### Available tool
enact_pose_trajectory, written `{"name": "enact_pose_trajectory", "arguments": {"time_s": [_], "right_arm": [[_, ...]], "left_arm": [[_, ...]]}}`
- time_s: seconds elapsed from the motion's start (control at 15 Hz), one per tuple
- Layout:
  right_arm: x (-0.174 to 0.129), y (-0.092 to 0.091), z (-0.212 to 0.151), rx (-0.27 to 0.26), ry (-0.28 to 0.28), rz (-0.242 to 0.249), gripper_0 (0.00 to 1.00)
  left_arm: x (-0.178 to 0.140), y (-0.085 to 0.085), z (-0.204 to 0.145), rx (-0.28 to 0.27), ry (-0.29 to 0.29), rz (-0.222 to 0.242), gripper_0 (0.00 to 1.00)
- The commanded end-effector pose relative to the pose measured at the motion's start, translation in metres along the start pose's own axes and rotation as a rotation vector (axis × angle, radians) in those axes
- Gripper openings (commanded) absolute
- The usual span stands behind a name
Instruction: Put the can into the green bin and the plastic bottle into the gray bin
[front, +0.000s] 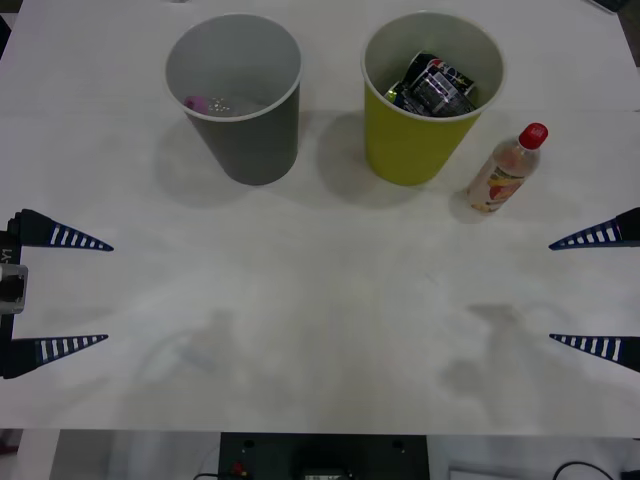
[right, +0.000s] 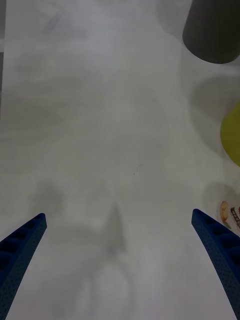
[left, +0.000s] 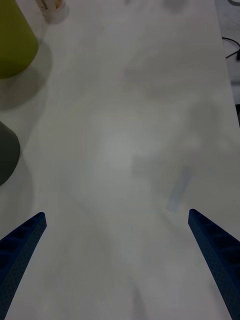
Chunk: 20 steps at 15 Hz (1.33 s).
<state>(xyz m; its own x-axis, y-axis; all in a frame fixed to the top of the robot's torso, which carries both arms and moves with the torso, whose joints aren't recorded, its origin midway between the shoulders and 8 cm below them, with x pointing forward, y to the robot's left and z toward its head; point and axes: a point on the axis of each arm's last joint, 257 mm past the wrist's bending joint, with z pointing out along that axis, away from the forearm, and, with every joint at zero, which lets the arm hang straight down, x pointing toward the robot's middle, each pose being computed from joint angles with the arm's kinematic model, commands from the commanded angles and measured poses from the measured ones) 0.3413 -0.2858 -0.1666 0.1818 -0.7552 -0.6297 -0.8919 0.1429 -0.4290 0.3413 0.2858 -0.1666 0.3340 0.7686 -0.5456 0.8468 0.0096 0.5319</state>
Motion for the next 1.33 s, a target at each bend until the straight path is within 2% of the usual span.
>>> {"name": "enact_pose_trajectory", "arguments": {"time_s": [0.07, 0.27, 0.47, 0.67, 1.0, 1.33], "right_arm": [[0.000, 0.000, 0.000, 0.000, 0.000, 0.000, 1.00], [-0.014, -0.004, -0.004, 0.013, -0.055, 0.024, 1.00], [-0.016, -0.010, -0.008, 0.029, -0.068, 0.023, 1.00], [-0.009, -0.019, -0.016, 0.056, -0.082, 0.053, 1.00], [0.008, -0.030, -0.032, 0.062, -0.114, 0.116, 1.00], [0.031, -0.058, -0.044, 0.134, -0.123, 0.148, 1.00]], "left_arm": [[0.000, 0.000, 0.000, 0.000, 0.000, 0.000, 0.98], [0.000, 0.000, 0.000, 0.000, 0.000, 0.000, 0.98], [0.000, 0.000, 0.000, 0.000, 0.000, 0.000, 0.98], [0.000, 0.000, 0.000, 0.000, 0.000, 0.000, 0.98], [0.000, 0.000, 0.000, 0.000, 0.000, 0.000, 0.98], [0.000, 0.000, 0.000, 0.000, 0.000, 0.000, 0.98]]}}
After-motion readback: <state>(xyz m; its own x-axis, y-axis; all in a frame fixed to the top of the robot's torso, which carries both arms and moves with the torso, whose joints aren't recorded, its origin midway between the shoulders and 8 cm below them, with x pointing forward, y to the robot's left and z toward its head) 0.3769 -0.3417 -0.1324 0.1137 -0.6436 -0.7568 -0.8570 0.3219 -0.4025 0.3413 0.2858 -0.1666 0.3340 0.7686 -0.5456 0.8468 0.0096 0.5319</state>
